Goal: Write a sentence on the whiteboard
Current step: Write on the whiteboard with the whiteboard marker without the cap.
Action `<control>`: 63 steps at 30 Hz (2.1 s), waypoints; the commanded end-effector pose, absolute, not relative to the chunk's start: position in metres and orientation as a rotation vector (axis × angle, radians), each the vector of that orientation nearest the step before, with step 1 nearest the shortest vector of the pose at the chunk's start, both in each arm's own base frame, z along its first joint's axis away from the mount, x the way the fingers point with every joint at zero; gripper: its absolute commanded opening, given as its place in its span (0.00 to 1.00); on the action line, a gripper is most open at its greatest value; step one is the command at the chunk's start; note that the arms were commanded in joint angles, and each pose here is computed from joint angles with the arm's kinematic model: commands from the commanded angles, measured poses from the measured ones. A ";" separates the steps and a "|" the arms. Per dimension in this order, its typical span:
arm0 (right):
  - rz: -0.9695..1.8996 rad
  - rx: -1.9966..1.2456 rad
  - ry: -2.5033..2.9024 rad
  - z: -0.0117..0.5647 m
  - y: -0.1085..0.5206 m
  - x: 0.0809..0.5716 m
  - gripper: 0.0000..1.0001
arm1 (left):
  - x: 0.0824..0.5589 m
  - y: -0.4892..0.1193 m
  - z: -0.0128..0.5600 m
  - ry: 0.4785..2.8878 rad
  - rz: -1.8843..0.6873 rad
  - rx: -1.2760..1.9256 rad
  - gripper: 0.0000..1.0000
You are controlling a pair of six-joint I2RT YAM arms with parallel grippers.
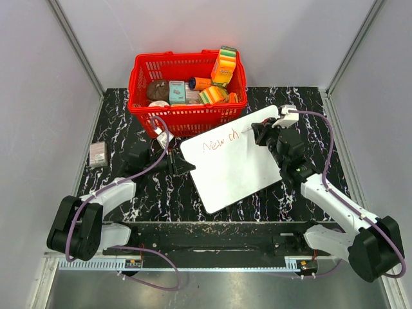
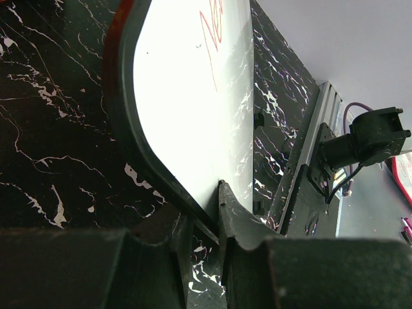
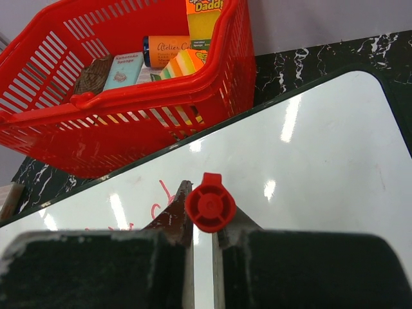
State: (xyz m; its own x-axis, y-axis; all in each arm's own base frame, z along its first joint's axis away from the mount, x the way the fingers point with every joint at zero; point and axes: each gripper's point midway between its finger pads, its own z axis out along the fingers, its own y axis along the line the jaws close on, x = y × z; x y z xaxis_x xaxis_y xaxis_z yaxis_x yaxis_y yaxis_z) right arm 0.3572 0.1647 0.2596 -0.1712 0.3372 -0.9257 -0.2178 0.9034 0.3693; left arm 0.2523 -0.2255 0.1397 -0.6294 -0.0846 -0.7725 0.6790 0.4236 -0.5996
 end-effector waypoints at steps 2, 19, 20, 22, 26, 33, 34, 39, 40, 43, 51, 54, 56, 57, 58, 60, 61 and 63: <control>0.510 0.129 1.556 0.299 0.161 0.367 0.00 | 0.247 -0.228 0.117 1.921 -1.189 0.650 0.00; 0.551 0.108 1.580 0.290 0.169 0.371 0.00 | 0.246 -0.228 0.116 1.922 -1.191 0.651 0.00; 0.553 0.106 1.583 0.289 0.170 0.370 0.00 | 0.246 -0.228 0.116 1.924 -1.191 0.651 0.00; 0.569 0.097 1.593 0.287 0.173 0.369 0.00 | 0.246 -0.228 0.116 1.922 -1.192 0.653 0.00; 0.587 0.082 1.607 0.284 0.176 0.366 0.00 | 0.246 -0.228 0.116 1.924 -1.192 0.651 0.00; 0.582 0.076 1.648 0.271 0.174 0.360 0.00 | 0.246 -0.228 0.116 1.922 -1.191 0.651 0.00; 0.580 0.076 1.652 0.269 0.174 0.359 0.00 | 0.246 -0.228 0.116 1.924 -1.191 0.651 0.00; 0.576 0.075 1.666 0.260 0.171 0.354 0.00 | 0.247 -0.228 0.116 1.922 -1.191 0.652 0.00; 0.575 0.075 1.668 0.259 0.171 0.353 0.00 | 0.246 -0.228 0.115 1.924 -1.192 0.653 0.00; 0.569 0.078 1.676 0.256 0.170 0.353 0.00 | 0.246 -0.228 0.115 1.927 -1.192 0.650 0.00; 0.536 0.099 1.674 0.255 0.163 0.353 0.00 | 0.246 -0.228 0.115 1.924 -1.192 0.653 0.00; 0.525 0.105 1.665 0.258 0.161 0.353 0.00 | 0.246 -0.228 0.115 1.924 -1.190 0.652 0.00; 0.516 0.113 1.657 0.260 0.158 0.355 0.00 | 0.246 -0.228 0.116 1.923 -1.191 0.654 0.00; 0.515 0.116 1.652 0.262 0.158 0.355 0.00 | 0.247 -0.228 0.116 1.922 -1.188 0.652 0.00; 0.514 0.116 1.647 0.263 0.158 0.356 0.00 | 0.246 -0.228 0.116 1.923 -1.191 0.654 0.00; 0.508 0.122 1.646 0.264 0.157 0.357 0.00 | 0.246 -0.228 0.116 1.923 -1.190 0.653 0.00; 0.510 0.123 1.642 0.265 0.157 0.358 0.00 | 0.246 -0.228 0.116 1.921 -1.190 0.653 0.00; 0.512 0.123 1.637 0.267 0.159 0.360 0.00 | 0.246 -0.228 0.116 1.923 -1.190 0.653 0.00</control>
